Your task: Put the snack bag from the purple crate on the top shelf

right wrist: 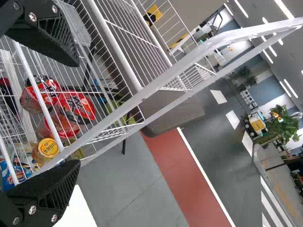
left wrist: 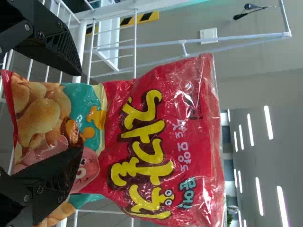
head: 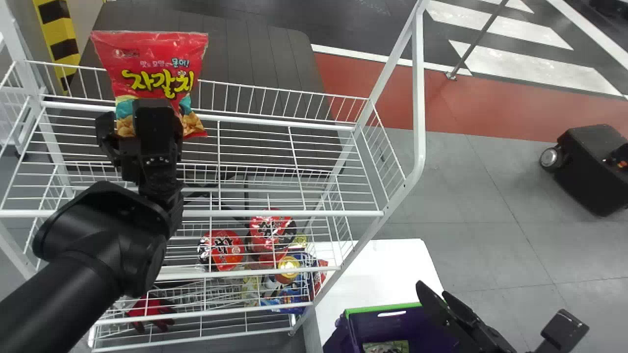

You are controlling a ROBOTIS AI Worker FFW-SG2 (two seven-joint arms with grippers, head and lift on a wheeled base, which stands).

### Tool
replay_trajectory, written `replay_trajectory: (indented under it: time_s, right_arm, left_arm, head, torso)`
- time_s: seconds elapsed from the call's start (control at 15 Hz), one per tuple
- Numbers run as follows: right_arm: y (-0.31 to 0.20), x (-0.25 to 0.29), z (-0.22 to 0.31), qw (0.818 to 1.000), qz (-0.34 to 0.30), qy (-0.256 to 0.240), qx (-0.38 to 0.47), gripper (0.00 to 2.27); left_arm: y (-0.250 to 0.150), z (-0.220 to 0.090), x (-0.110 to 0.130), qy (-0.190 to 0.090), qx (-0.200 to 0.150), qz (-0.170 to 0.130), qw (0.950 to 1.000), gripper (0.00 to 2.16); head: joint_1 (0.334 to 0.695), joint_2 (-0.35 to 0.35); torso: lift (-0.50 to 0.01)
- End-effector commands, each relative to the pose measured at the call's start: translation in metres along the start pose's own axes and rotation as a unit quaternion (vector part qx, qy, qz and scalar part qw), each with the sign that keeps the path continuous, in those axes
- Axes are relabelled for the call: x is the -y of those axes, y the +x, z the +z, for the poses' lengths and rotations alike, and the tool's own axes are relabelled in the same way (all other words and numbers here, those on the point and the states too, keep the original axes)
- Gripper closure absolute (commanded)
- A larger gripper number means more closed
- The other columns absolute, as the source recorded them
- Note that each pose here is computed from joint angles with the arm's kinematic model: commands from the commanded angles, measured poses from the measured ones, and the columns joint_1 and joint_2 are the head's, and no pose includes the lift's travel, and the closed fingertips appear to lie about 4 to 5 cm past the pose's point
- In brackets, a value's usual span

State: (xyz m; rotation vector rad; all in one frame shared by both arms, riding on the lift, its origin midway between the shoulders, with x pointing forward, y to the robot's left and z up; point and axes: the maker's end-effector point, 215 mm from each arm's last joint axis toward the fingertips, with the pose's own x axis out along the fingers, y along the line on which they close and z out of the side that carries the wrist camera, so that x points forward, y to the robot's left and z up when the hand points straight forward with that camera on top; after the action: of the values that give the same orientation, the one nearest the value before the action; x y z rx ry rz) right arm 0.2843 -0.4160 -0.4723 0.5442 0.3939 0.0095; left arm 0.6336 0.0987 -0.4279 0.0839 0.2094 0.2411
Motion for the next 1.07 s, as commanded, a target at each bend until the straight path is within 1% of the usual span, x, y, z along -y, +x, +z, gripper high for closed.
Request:
replay_trajectory:
  time_s: [0.0,0.13,0.27,0.47,0.6,0.67,0.8,1.0]
  right_arm:
    - [0.000,0.001,-0.001,1.000,-0.001,0.001,-0.001,0.09]
    - [0.001,0.001,-0.002,1.000,0.000,0.002,-0.001,0.09]
    - [0.002,0.001,-0.002,1.000,-0.001,0.003,0.000,0.09]
    - [0.002,0.004,-0.003,1.000,-0.003,0.004,-0.001,0.09]
    - [0.001,0.005,-0.002,1.000,-0.004,0.004,-0.001,0.09]
    - [0.000,0.006,-0.003,1.000,-0.005,0.004,-0.003,0.09]
    - [-0.002,0.007,-0.001,1.000,-0.007,0.004,-0.003,0.09]
    - [-0.003,0.006,-0.002,1.000,-0.005,0.005,-0.006,0.09]
  left_arm:
    - [-0.012,-0.004,0.008,0.001,-0.007,-0.004,1.0000,0.30]
    - [-0.036,-0.002,0.021,0.012,-0.009,-0.014,0.9998,0.29]
    - [-0.051,-0.005,0.028,0.025,-0.014,-0.021,0.9994,0.29]
    - [-0.051,-0.001,0.029,0.032,-0.011,-0.018,0.9993,0.29]
    - [-0.046,0.009,0.028,0.034,-0.002,-0.014,0.9993,0.29]
    - [-0.039,0.012,0.025,0.033,-0.003,-0.008,0.9994,0.29]
    - [-0.031,0.015,0.023,0.025,-0.009,-0.004,0.9996,0.29]
    - [-0.027,0.017,0.025,0.017,-0.013,-0.010,0.9997,0.30]
  head:
    - [0.695,-0.350]
    - [0.695,-0.350]
    - [0.695,-0.350]
    - [0.695,-0.350]
    - [0.695,-0.350]
    - [0.695,-0.350]
    - [0.695,-0.350]
    - [0.695,-0.350]
  torso:
    - [-0.001]
    - [-0.001]
    - [-0.001]
    - [-0.001]
    - [-0.001]
    - [-0.001]
    - [-0.001]
    - [-0.001]
